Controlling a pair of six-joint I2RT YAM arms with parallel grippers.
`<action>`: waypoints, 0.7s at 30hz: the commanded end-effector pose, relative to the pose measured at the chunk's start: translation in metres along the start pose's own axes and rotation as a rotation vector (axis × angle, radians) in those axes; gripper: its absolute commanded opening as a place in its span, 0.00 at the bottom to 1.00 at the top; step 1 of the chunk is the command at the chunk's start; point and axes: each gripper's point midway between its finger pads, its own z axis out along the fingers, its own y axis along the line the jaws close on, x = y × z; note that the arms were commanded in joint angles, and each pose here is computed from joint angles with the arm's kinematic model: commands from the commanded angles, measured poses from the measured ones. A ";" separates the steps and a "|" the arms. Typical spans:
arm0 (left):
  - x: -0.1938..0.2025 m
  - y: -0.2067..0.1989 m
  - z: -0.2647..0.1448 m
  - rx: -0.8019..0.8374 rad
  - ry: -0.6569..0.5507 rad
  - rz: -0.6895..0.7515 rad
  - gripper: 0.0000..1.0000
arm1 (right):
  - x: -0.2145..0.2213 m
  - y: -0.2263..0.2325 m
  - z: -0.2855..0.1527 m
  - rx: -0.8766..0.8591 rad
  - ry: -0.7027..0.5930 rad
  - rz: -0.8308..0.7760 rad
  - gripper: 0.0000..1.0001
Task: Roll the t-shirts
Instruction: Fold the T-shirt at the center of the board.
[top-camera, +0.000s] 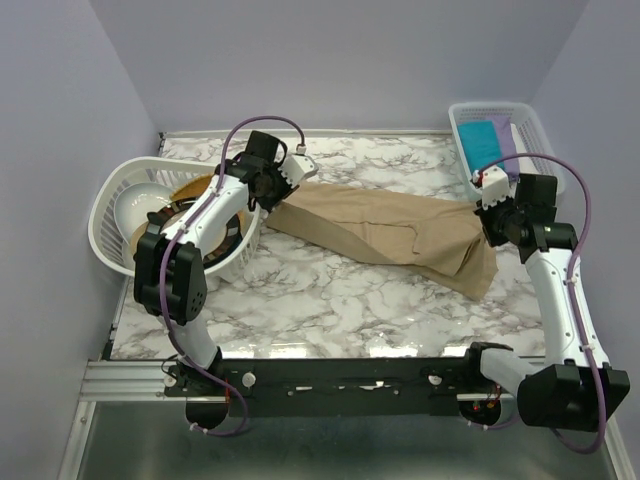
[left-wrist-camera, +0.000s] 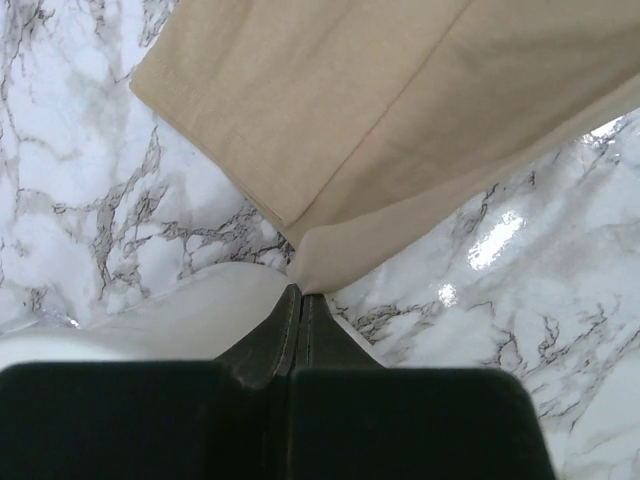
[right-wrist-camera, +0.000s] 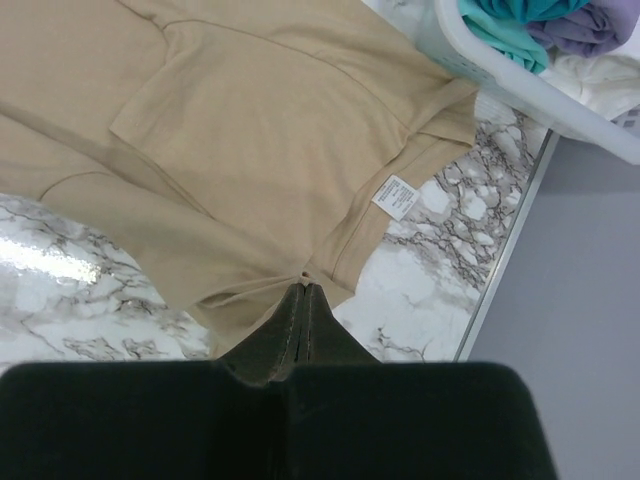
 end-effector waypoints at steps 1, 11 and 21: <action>0.012 0.026 -0.003 -0.113 0.052 -0.052 0.00 | -0.022 -0.015 0.002 0.021 -0.059 -0.003 0.01; 0.027 0.041 0.019 -0.161 0.133 -0.030 0.00 | -0.030 -0.040 0.025 0.053 -0.039 -0.070 0.00; 0.046 0.032 0.019 -0.126 0.193 0.003 0.00 | -0.048 -0.048 0.030 0.012 -0.062 -0.188 0.00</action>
